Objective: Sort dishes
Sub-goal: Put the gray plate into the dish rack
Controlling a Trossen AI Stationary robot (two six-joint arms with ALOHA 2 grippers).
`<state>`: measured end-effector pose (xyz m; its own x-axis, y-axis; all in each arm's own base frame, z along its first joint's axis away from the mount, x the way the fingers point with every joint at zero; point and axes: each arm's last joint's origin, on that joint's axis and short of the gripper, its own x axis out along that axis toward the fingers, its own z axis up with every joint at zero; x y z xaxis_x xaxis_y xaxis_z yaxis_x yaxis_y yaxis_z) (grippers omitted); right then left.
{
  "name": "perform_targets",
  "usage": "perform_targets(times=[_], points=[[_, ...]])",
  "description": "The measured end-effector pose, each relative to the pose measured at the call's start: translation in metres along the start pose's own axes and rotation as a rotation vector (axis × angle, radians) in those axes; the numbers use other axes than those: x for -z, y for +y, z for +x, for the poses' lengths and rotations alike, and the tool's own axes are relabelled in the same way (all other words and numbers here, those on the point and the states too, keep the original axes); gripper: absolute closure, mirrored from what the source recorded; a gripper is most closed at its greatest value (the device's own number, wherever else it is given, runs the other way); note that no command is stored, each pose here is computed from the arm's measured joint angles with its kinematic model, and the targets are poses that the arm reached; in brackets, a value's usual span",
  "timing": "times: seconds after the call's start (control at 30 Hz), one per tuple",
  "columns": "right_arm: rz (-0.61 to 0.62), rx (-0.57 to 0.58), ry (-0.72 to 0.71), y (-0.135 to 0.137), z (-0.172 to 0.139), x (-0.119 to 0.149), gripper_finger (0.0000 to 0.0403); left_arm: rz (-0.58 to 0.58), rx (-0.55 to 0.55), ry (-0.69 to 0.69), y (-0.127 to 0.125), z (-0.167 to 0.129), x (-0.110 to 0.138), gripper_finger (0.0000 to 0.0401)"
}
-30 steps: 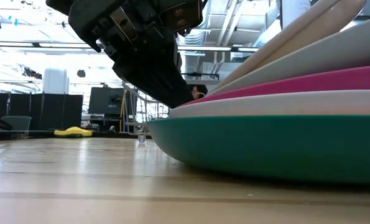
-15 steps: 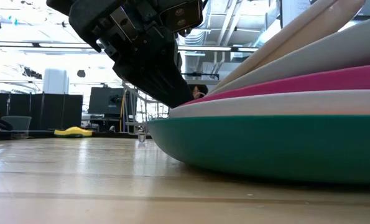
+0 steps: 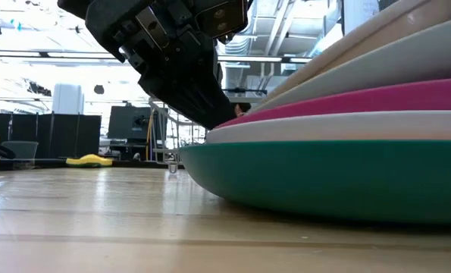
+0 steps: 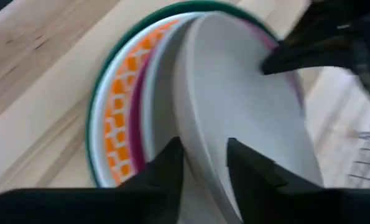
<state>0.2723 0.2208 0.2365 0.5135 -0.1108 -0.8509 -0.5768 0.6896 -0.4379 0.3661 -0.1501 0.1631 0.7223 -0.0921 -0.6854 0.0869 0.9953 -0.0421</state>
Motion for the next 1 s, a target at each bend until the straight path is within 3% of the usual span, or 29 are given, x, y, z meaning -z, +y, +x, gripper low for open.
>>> perform_targets(times=[0.2,0.5,0.67,0.83,1.0], points=[[-0.002,-0.082,-0.001,0.002,0.003,-0.004,0.0388,0.005,-0.009,0.011,-0.001,-0.004,-0.012,0.0401],[0.022,-0.073,-0.004,-0.003,-0.005,-0.001,0.0399,0.133,-0.038,0.131,-0.016,-0.054,-0.085,0.0401],[0.033,-0.073,-0.021,-0.012,-0.029,0.006,0.0401,0.273,-0.283,0.124,-0.036,-0.105,-0.114,0.0401],[0.12,-0.075,-0.039,-0.034,-0.081,0.014,0.0401,0.413,-0.578,0.055,-0.058,-0.155,-0.125,0.0401],[0.265,-0.048,-0.179,-0.067,-0.142,0.032,0.0402,0.453,-0.698,-0.003,-0.059,-0.185,-0.127,0.0401]])
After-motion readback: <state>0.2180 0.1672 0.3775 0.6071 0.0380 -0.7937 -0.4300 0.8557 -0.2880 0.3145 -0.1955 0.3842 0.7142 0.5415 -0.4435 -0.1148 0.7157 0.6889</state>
